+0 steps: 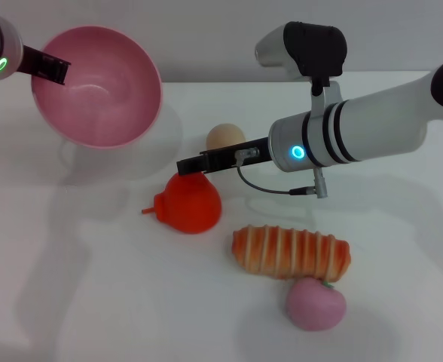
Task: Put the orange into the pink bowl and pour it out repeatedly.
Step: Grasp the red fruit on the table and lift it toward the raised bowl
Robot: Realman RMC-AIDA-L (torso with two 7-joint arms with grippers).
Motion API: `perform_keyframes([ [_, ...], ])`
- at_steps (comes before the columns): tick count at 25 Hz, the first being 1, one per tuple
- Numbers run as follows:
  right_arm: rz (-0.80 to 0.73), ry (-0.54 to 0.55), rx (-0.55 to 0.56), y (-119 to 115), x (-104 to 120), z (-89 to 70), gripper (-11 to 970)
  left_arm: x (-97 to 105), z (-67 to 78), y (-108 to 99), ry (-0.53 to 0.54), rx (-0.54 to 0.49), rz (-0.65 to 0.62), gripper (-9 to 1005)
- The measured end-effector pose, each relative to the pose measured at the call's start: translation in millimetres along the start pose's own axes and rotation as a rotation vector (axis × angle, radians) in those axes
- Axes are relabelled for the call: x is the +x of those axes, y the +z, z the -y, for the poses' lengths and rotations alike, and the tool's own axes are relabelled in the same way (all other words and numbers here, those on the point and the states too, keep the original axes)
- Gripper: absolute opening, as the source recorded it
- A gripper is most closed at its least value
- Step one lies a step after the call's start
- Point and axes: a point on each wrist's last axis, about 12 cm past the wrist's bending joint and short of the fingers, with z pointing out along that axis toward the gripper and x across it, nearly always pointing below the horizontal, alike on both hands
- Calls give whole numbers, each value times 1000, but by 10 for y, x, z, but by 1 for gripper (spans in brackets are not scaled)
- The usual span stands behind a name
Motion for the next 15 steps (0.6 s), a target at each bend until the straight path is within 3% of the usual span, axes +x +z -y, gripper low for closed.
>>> perform_keyframes([
  [6, -14, 14, -27, 37, 44, -59, 589, -9, 2, -2, 10, 0, 2, 39],
  [15, -26, 30, 0, 68, 106, 0, 589, -23, 4, -6, 12, 0, 5, 39],
])
